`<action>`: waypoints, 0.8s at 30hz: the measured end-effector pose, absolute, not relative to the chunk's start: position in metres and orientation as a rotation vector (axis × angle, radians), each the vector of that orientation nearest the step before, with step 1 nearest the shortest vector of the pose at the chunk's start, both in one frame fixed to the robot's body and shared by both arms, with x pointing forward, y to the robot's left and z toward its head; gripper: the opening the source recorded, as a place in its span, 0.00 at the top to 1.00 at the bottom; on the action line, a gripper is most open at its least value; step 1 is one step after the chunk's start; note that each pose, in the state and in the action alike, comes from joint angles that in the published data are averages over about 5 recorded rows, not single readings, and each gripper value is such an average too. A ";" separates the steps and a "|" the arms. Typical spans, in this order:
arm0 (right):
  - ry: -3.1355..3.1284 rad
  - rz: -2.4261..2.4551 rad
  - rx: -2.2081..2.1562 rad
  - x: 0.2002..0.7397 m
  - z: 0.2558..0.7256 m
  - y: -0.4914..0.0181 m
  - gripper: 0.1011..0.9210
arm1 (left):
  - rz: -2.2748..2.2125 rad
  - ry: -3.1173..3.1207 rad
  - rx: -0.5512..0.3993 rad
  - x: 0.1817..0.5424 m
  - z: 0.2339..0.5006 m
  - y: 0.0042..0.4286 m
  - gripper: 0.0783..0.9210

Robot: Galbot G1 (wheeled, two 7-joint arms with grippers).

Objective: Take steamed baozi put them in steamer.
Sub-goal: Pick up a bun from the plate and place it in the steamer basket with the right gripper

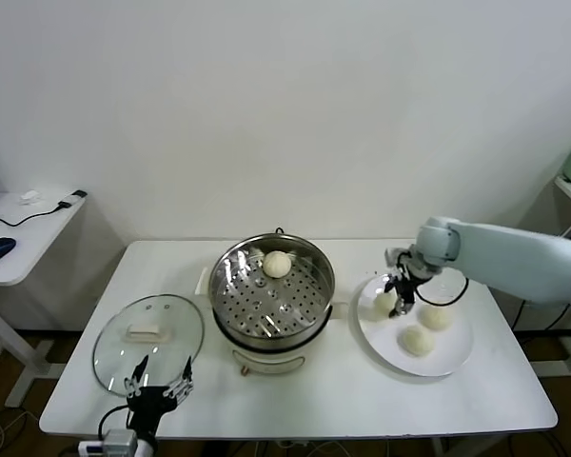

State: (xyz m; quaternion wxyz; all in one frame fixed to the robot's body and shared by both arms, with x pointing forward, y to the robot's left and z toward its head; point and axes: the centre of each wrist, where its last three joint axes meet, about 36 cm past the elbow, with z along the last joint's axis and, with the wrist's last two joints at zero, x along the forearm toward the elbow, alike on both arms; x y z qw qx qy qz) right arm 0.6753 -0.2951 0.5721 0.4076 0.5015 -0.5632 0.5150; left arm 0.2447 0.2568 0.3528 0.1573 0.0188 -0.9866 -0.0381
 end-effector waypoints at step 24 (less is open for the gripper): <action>-1.479 1.371 1.536 0.641 0.687 -0.033 0.35 | -0.085 -2.858 0.036 0.249 0.365 0.250 0.12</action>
